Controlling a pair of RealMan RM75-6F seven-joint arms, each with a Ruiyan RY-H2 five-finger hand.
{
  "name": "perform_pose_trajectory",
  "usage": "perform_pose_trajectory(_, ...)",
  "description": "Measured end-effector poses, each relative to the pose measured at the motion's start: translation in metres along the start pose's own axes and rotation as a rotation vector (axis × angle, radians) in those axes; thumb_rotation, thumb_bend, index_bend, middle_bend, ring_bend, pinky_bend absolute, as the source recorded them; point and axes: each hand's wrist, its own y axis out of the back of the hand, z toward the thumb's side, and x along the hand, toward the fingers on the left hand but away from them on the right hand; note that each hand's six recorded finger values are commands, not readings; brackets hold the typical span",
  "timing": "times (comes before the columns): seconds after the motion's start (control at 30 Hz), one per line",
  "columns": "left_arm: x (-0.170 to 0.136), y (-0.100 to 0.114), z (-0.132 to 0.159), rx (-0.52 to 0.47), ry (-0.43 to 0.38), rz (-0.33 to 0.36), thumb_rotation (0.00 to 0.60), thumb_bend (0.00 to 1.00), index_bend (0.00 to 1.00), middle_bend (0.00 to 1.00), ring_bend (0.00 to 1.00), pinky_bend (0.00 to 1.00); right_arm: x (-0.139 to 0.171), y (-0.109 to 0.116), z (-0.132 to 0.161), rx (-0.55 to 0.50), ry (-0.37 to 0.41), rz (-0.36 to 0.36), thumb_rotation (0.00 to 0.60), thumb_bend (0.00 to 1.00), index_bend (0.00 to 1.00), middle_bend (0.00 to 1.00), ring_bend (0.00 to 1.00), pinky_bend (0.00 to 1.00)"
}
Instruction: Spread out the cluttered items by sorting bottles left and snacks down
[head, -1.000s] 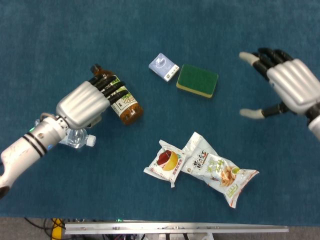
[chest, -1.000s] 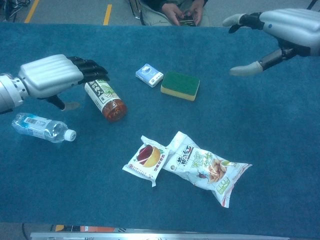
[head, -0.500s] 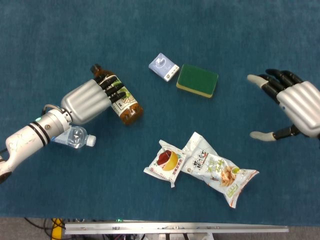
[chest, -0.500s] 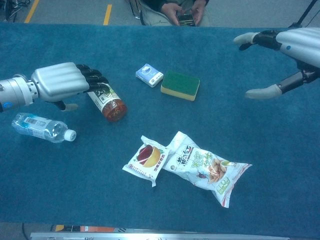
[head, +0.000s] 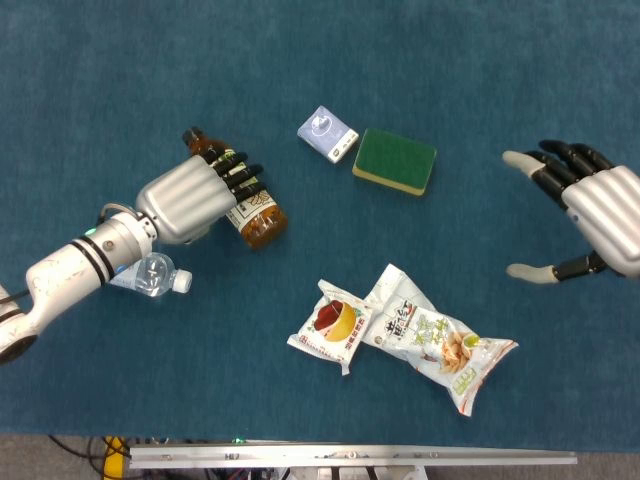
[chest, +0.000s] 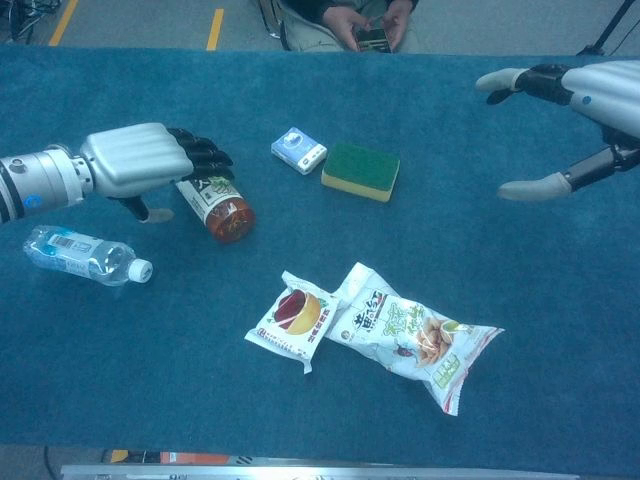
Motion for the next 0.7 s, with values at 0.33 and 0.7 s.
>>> perform_pose_trajectory(0.33, 0.015, -0.004, 0.003, 0.001, -0.011, -0.023, 0.6, 0.3, 0.11, 0.08, 0.08, 0.18, 0.002, -0.001, -0.005, -0.015, -0.013, -0.002, 0.269, 0.04, 0.0, 0.18, 0.08, 0.14)
perform_pose_trajectory(0.7, 0.024, -0.015, 0.004, 0.007, -0.005, -0.053, 0.6, 0.3, 0.25, 0.16, 0.1, 0.19, 0.004, -0.002, -0.009, -0.035, -0.017, -0.003, 0.269, 0.04, 0.0, 0.18, 0.08, 0.14)
